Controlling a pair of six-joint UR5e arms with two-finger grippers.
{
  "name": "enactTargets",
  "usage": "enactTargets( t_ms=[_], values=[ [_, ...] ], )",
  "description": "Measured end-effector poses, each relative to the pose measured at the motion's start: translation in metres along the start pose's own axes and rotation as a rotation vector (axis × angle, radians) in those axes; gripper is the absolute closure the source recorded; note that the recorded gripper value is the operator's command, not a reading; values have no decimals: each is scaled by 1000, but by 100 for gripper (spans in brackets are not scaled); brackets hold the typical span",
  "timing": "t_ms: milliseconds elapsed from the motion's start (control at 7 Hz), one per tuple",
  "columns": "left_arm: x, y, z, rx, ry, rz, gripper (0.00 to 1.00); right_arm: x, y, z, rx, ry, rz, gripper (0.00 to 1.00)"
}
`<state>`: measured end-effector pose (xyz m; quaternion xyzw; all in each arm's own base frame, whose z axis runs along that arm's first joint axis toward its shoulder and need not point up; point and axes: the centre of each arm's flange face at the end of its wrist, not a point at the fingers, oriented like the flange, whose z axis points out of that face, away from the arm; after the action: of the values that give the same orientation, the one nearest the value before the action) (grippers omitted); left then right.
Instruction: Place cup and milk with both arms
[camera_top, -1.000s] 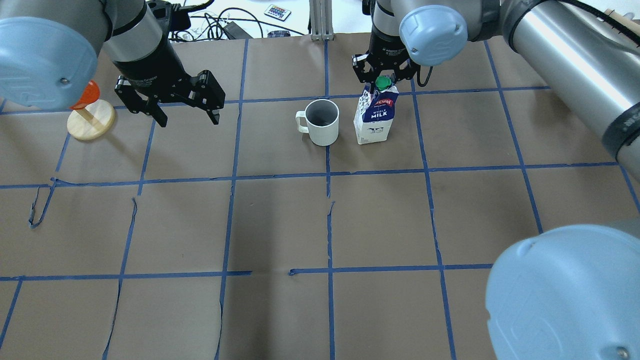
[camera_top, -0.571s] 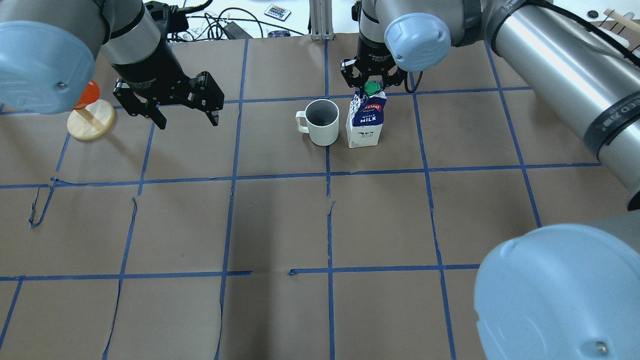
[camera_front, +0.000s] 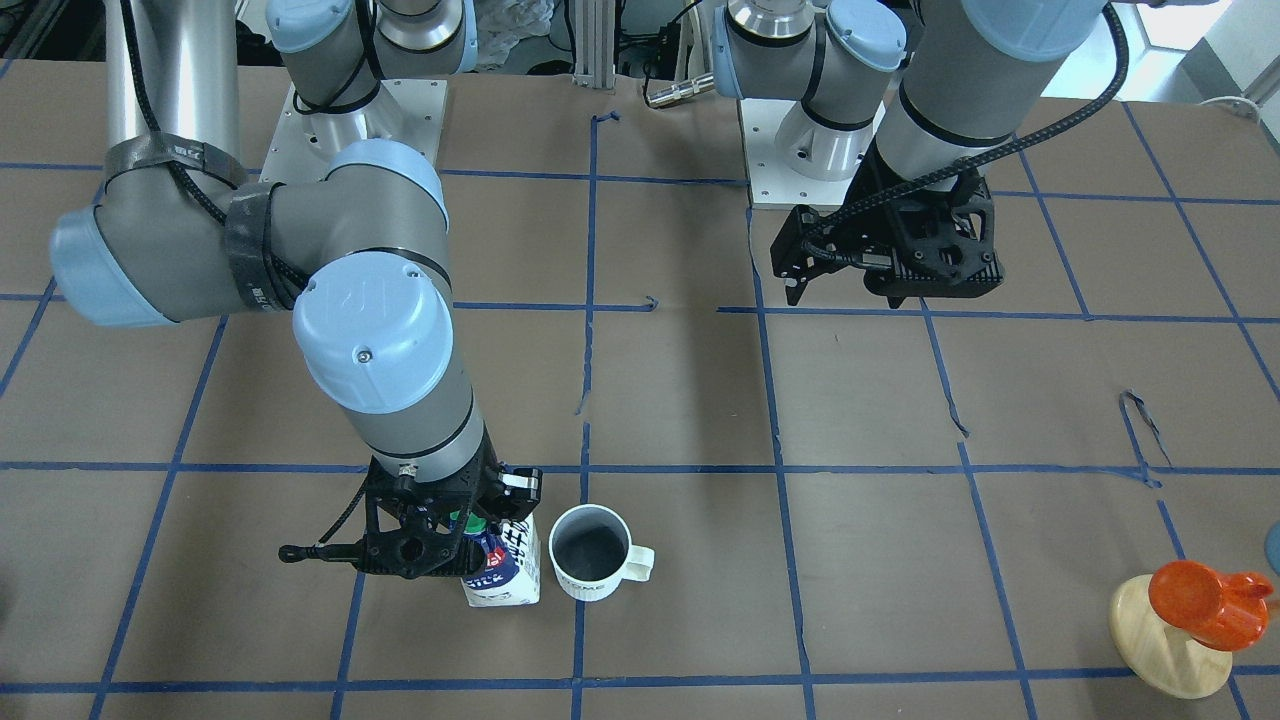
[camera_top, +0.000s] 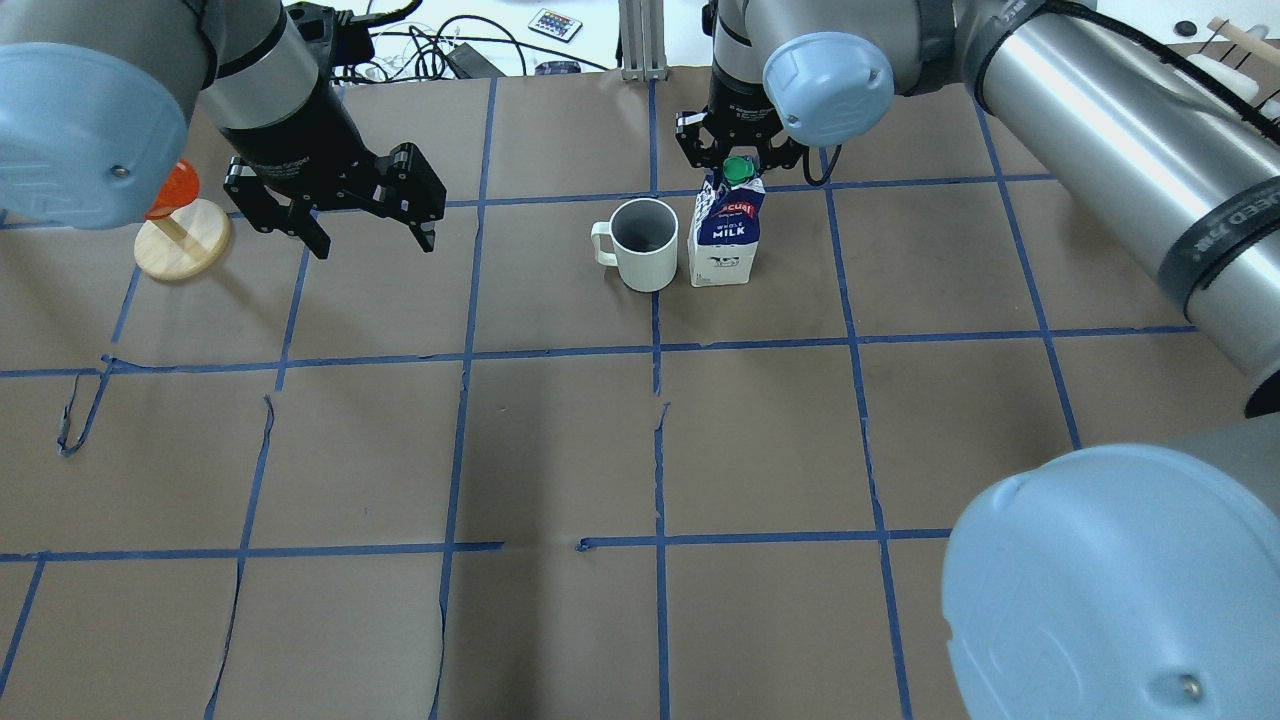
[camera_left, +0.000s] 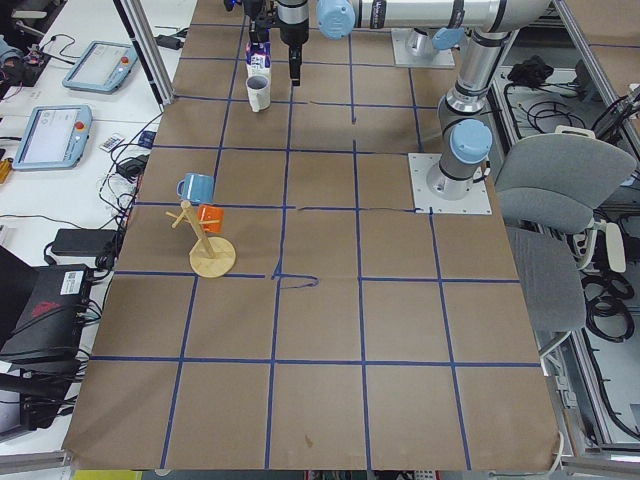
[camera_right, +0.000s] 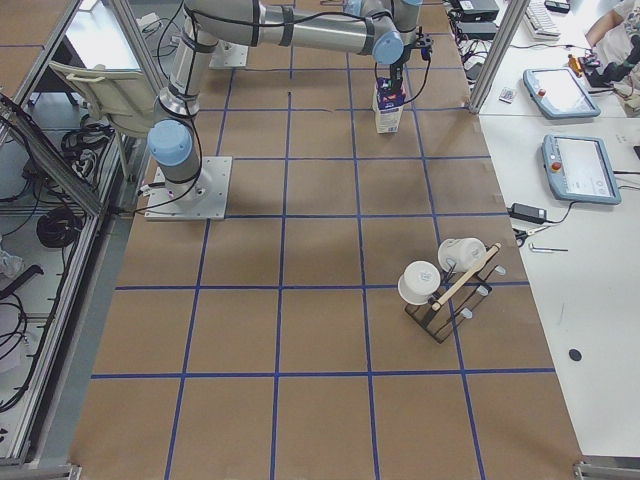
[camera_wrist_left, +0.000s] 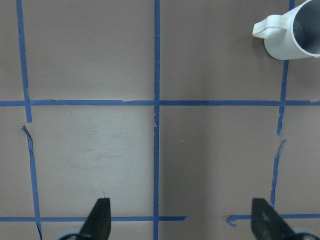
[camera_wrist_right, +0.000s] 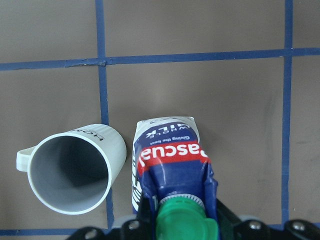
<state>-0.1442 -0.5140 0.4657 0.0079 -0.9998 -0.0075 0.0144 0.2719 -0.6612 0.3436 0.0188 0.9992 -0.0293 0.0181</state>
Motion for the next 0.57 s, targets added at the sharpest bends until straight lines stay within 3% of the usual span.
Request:
enactTargets(
  t_ms=[429, 571],
  values=[
    [-1, 0, 0, 1, -5, 10, 0, -8, 3, 0, 3, -6, 27, 53],
    [-1, 0, -1, 1, -6, 10, 0, -10, 3, 0, 10, -11, 37, 36]
  ],
)
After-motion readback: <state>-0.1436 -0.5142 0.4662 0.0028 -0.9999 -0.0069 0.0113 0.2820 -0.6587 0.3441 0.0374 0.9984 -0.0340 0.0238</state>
